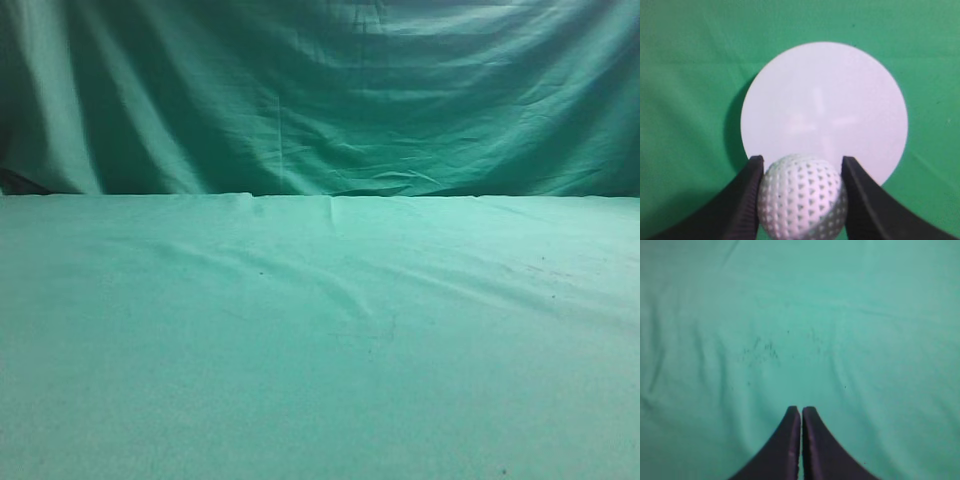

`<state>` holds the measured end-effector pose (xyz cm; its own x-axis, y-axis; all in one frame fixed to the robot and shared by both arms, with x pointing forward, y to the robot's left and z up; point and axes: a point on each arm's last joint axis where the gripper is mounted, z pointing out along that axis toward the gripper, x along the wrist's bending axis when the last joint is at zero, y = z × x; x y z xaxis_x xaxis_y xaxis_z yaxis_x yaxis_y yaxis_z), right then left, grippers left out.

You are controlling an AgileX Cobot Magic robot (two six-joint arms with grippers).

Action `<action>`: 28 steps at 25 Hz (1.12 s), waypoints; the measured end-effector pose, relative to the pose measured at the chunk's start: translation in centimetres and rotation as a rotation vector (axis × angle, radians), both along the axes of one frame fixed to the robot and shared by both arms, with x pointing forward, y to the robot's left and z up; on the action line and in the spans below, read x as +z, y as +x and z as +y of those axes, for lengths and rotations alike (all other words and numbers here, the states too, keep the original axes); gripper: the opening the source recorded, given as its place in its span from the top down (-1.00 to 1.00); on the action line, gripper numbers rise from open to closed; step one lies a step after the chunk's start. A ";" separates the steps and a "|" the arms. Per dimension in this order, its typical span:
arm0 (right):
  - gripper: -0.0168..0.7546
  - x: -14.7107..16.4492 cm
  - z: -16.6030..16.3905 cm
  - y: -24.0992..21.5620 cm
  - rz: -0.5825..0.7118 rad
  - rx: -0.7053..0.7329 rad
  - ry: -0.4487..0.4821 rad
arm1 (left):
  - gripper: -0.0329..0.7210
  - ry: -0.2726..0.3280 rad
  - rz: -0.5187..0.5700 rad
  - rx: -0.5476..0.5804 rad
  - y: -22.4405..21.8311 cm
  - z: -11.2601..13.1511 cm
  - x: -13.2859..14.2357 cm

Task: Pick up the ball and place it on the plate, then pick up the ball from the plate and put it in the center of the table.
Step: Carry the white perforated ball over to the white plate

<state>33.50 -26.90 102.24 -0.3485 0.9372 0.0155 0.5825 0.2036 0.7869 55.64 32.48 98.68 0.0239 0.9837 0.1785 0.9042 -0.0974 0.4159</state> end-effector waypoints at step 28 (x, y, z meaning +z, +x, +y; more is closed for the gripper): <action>0.96 0.6 0.7 2.2 0.116 0.041 0.000 | 0.10 0.043 -0.031 0.095 3.1 0.8 -1.1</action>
<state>35.70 -26.25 102.80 -0.3828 0.9220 0.0578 0.6604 0.2293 0.7151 58.78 33.30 97.60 -0.0751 0.9727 0.2197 0.8970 -0.0303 0.4409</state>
